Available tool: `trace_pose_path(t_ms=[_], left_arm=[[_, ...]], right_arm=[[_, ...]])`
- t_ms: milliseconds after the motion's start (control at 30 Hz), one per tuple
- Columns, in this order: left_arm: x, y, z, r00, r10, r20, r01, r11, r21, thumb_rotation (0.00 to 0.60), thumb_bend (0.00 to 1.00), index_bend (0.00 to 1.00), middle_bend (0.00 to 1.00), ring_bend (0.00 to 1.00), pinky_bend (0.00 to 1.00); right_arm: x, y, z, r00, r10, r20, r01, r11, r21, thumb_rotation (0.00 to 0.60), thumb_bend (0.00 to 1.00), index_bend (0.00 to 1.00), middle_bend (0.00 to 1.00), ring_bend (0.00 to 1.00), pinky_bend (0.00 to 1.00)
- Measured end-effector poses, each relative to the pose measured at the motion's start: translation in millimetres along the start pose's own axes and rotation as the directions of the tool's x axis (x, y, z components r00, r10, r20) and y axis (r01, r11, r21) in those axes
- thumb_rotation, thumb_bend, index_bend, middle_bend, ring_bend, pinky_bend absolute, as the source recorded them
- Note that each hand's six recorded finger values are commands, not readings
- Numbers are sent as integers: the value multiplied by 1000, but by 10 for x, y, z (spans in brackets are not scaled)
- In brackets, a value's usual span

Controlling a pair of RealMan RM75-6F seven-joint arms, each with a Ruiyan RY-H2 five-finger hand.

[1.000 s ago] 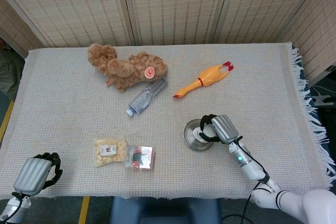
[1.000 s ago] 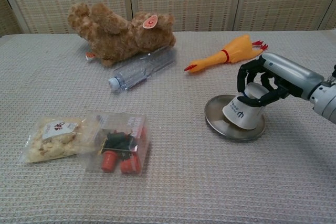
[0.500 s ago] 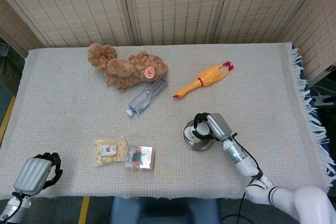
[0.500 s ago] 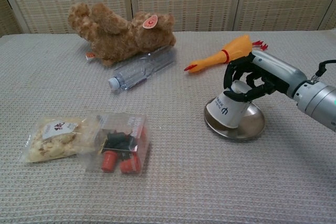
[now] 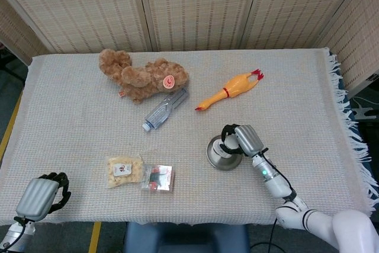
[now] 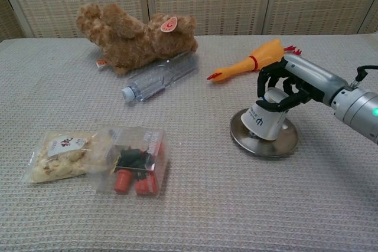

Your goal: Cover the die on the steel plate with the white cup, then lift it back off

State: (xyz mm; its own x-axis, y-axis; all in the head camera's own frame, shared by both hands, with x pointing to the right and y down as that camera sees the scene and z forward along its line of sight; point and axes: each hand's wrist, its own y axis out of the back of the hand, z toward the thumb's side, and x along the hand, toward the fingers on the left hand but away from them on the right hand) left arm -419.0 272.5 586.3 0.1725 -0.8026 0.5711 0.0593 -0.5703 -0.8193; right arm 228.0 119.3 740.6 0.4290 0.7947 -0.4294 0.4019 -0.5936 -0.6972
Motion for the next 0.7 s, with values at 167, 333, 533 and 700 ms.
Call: trace_pose_path(t_ms=[167, 333, 533, 700], left_arm=[[0, -1, 2, 1000, 0, 1, 0, 1000, 2, 600, 366, 278, 450, 437, 573], [-2, -2, 2, 1000, -1, 0, 1, 1000, 2, 600, 366, 278, 450, 437, 573], [-4, -4, 13, 1000, -2, 5, 2, 1000, 5, 600, 366, 278, 450, 437, 573], [-2, -2, 4, 1000, -2, 1, 2, 1000, 3, 600, 366, 278, 450, 437, 573]], right_arm=[[-32, -32, -42, 999, 14, 32, -15, 1000, 28, 600, 278, 646, 556, 542, 768], [-38, -115, 6, 996, 75, 44, -74, 997, -26, 600, 278, 632, 556, 542, 769], [-40, -202, 97, 992, 125, 34, -123, 991, -58, 600, 279, 630, 556, 542, 768], [-50, -194, 140, 994, 105, 14, -105, 994, 24, 600, 278, 630, 556, 542, 769]])
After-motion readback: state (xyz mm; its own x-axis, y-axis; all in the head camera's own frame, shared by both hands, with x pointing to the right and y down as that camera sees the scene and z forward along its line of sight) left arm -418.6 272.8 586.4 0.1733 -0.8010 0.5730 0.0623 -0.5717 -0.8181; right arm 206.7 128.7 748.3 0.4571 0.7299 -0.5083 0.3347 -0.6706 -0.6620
